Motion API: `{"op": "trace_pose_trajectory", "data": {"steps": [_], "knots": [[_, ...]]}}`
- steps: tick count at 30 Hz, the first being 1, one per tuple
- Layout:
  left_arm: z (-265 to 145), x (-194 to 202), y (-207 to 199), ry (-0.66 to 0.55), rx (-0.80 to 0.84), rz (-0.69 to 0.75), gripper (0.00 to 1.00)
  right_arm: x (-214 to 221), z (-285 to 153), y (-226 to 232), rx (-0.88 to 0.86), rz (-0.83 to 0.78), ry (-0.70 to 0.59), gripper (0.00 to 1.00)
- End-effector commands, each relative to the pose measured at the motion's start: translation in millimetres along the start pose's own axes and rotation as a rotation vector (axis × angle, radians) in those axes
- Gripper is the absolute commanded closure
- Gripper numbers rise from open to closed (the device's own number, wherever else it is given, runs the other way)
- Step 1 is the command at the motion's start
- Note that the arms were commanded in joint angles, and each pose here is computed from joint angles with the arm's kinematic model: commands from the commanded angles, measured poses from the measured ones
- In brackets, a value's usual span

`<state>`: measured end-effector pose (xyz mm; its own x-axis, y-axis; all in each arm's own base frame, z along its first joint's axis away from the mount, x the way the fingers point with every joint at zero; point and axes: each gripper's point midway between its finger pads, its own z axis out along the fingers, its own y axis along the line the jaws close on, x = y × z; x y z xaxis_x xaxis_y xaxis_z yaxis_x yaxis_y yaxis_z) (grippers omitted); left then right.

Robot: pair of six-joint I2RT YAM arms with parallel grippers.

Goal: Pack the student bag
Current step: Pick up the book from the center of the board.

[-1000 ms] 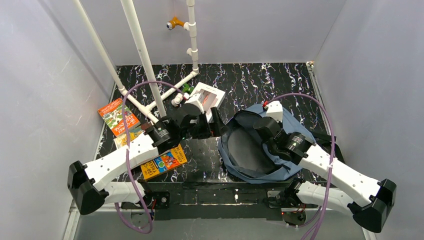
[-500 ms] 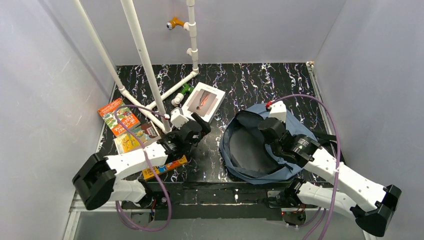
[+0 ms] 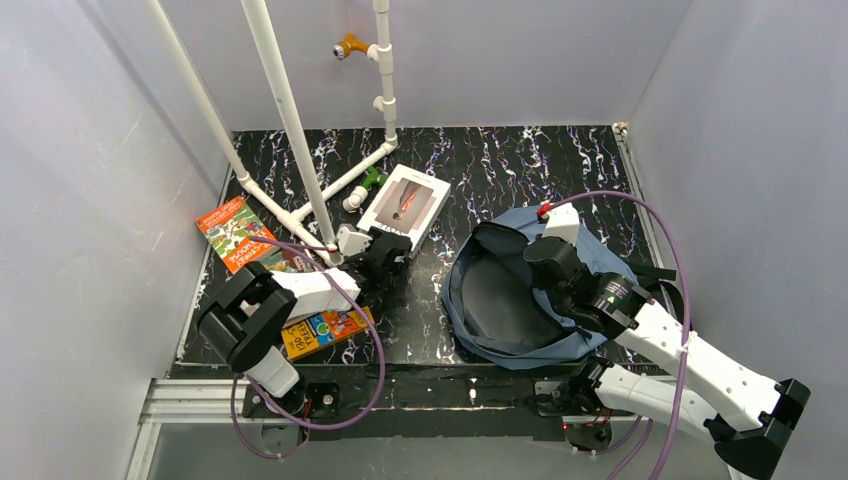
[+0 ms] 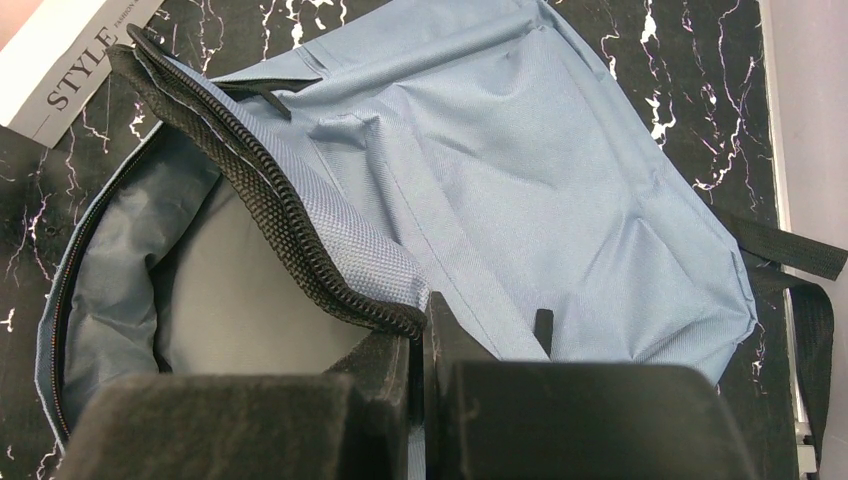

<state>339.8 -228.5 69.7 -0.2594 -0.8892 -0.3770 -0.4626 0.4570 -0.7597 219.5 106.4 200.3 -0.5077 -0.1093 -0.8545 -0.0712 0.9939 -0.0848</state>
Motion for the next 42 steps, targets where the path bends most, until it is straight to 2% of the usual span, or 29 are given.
{"op": "trace_pose_trajectory", "data": {"steps": [1, 3, 6, 9, 12, 13, 18, 24, 25, 27, 29, 35, 36, 37, 39, 41, 42], "knots": [[11, -6, -4, -0.048, 0.015, -0.093, 0.53, -18, -1, -1, 0.006, 0.031, -0.060, 0.99], [15, -5, -1, -0.054, 0.009, -0.097, 0.56, -17, 0, -1, 0.005, 0.029, -0.060, 0.99], [22, -6, 4, -0.069, 0.002, -0.115, 0.70, -18, 0, 0, 0.003, 0.030, -0.062, 0.99], [26, -6, 5, -0.072, 0.007, -0.119, 0.76, -18, 0, 0, 0.004, 0.027, -0.062, 0.99], [26, -3, 3, -0.059, 0.017, -0.107, 0.98, -18, -1, -1, 0.006, 0.028, -0.063, 0.99], [25, -2, 2, -0.052, 0.022, -0.098, 1.00, -19, -1, -1, 0.007, 0.028, -0.062, 0.97], [3, -8, -30, -0.006, 0.114, -0.025, 1.00, -21, -4, 9, -0.053, 0.014, -0.053, 0.70], [-21, -19, -53, 0.017, 0.174, -0.074, 1.00, -24, -11, 72, -0.383, -0.081, -0.014, 0.27], [-23, -18, -55, 0.029, 0.172, -0.089, 1.00, -26, -13, 84, -0.430, -0.082, 0.003, 0.23], [-27, -17, -59, 0.048, 0.176, -0.108, 1.00, -38, -18, 101, -0.484, -0.018, 0.023, 0.16], [-29, -14, -63, 0.069, 0.180, -0.123, 1.00, -53, -21, 115, -0.513, 0.098, 0.018, 0.03], [-32, -9, -66, 0.104, 0.172, -0.153, 1.00, -88, 5, 144, -0.610, 0.445, 0.121, 0.02], [-34, -8, -69, 0.121, 0.174, -0.162, 1.00, -86, 54, 137, -0.648, 0.673, 0.253, 0.02], [-35, -6, -70, 0.129, 0.175, -0.161, 1.00, -84, 73, 136, -0.680, 0.748, 0.280, 0.02], [-36, -1, -69, 0.161, 0.170, -0.175, 1.00, -76, 112, 139, -0.735, 0.835, 0.344, 0.02], [-36, 2, -65, 0.181, 0.155, -0.217, 1.00, -68, 143, 137, -0.714, 0.840, 0.368, 0.02], [-37, -6, -65, 0.142, 0.161, -0.197, 1.00, -55, 159, 147, -0.758, 0.856, 0.444, 0.02]]}}
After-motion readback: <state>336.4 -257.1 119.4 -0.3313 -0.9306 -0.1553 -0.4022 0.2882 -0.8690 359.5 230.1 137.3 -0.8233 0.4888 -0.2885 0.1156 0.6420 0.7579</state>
